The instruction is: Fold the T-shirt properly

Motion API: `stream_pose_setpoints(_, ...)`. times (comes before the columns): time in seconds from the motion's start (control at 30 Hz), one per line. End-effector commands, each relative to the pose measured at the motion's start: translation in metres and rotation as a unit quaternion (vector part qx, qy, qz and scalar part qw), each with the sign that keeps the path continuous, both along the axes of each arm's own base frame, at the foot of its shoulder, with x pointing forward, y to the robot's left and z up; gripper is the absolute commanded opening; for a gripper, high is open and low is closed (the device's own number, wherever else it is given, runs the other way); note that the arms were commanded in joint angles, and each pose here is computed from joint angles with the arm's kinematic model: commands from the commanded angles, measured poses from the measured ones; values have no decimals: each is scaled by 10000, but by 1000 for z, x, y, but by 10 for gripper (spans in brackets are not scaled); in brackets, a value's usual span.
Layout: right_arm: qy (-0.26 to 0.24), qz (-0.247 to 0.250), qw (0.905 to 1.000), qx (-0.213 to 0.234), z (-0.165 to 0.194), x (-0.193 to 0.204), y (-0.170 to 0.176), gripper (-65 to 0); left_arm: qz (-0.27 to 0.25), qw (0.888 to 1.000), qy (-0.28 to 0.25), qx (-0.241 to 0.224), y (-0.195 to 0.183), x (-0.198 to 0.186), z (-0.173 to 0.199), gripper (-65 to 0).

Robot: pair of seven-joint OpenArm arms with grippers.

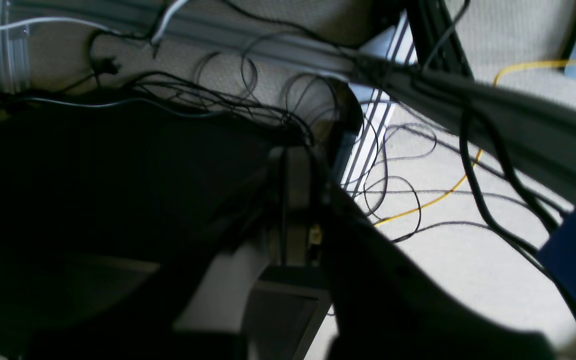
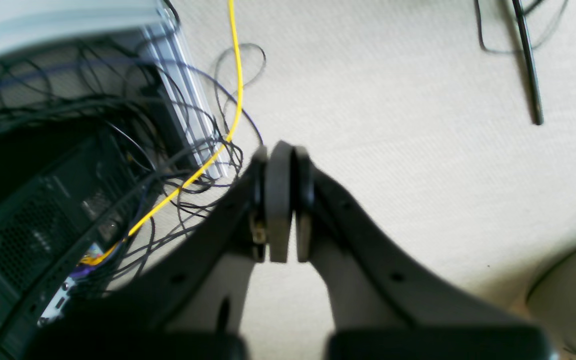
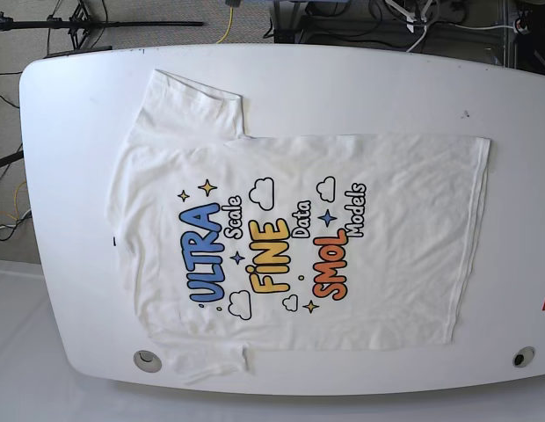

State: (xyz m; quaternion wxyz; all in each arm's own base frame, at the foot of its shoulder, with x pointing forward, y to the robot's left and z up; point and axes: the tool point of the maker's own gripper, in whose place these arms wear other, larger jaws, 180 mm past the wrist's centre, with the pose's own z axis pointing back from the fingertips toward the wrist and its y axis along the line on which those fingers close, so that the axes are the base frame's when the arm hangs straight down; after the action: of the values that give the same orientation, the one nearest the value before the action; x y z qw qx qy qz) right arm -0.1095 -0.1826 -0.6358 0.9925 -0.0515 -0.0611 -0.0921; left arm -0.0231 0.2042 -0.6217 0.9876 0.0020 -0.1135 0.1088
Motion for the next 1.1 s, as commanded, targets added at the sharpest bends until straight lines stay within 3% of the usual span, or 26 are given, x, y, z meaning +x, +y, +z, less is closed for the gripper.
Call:
stream_pose_setpoints(0.0, -10, 69, 10000, -48, 3, -5, -3, -649, -59, 9999, -23, 80, 8, -7, 3, -650)
stream_pose_setpoints(0.47, 52, 233, 9995, -182, 20, -33, -23, -650, -164, 9994, 77, 304, 34, -30, 18, -650)
stream_pose_setpoints(1.07, -255, 441, 9981, -336, 51, -40, -45, -650, -318, 9979, -277, 499, 52, -32, 53, -650)
